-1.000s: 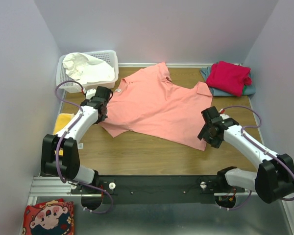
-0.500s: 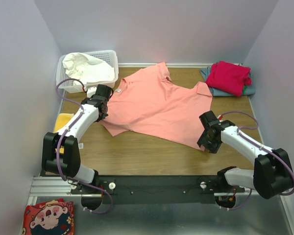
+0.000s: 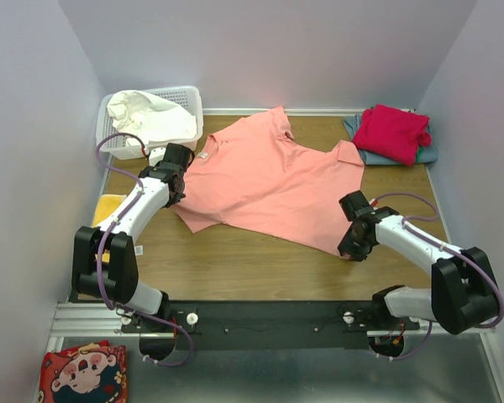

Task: Fold and stack the t-shirts
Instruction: Flatten the tshirt out

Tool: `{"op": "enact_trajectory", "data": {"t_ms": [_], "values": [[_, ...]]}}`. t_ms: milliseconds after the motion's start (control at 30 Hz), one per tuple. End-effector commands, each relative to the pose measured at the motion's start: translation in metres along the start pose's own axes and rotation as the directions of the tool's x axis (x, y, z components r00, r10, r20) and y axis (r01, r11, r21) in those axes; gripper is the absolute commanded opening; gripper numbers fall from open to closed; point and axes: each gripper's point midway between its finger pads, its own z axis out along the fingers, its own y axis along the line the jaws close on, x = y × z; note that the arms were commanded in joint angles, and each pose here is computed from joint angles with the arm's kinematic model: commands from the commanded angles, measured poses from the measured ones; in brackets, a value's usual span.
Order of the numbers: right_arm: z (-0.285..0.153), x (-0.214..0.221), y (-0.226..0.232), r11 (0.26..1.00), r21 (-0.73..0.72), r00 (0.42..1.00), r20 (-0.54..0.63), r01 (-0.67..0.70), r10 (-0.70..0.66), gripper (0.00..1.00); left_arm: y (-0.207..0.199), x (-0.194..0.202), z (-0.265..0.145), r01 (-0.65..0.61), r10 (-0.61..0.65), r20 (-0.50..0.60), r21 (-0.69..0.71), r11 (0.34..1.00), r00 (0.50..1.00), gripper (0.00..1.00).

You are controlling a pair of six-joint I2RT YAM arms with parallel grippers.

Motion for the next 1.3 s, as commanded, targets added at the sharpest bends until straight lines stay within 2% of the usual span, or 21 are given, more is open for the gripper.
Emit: {"op": "enact_trajectory", "data": {"t_ms": [0,67,100,167,200,433,667,833,967,1133,1233,1267], "values": [[0.015,0.008,-0.008,0.998,0.056,1.000,-0.021,0.014,-0.013,0.35,-0.004,-0.005,0.000,0.004,-0.004,0.004,0.023,1.000,1.000,0.00],[0.017,0.007,-0.010,0.997,0.071,1.000,-0.018,0.020,-0.018,0.29,-0.005,-0.004,0.000,0.001,-0.001,0.002,0.024,1.000,1.000,0.00],[0.017,0.006,-0.009,0.997,0.074,1.000,-0.016,0.023,-0.022,0.20,-0.004,-0.004,0.000,0.000,0.000,0.001,0.023,1.000,1.000,0.00],[0.018,0.005,-0.009,0.997,0.076,1.000,-0.014,0.025,-0.024,0.10,-0.003,-0.003,0.000,-0.003,0.003,0.000,0.022,1.000,1.000,0.00],[0.017,0.004,-0.008,0.997,0.074,1.000,-0.012,0.025,-0.025,0.01,-0.003,-0.003,0.000,-0.004,0.004,0.001,0.023,1.000,1.000,0.00],[-0.011,-0.023,0.007,0.999,0.028,0.997,0.072,0.032,-0.034,0.01,-0.006,-0.014,-0.009,-0.008,0.008,0.019,0.050,0.999,1.000,0.00],[-0.094,-0.094,0.033,0.999,-0.028,0.956,0.292,0.038,-0.029,0.01,-0.005,-0.063,-0.058,0.024,-0.041,0.134,0.123,0.992,0.990,0.00],[-0.168,-0.152,0.058,0.994,-0.088,0.887,0.461,0.064,-0.016,0.01,0.001,-0.110,-0.109,0.054,-0.101,0.250,0.186,0.981,0.963,0.00],[-0.216,-0.188,0.066,0.993,-0.093,0.817,0.577,0.075,-0.008,0.01,0.008,-0.153,-0.158,0.065,-0.152,0.359,0.244,0.968,0.921,0.00],[-0.267,-0.221,0.071,0.991,-0.104,0.733,0.680,0.083,0.010,0.01,0.024,-0.192,-0.202,0.064,-0.177,0.465,0.249,0.966,0.867,0.00],[-0.304,-0.237,0.067,0.989,-0.119,0.670,0.741,0.082,0.034,0.01,0.039,-0.219,-0.243,0.084,-0.236,0.552,0.285,0.955,0.800,0.00],[-0.312,-0.241,0.066,0.989,-0.120,0.655,0.754,0.083,0.036,0.01,0.047,-0.231,-0.265,0.092,-0.268,0.589,0.312,0.946,0.762,0.00]]}}
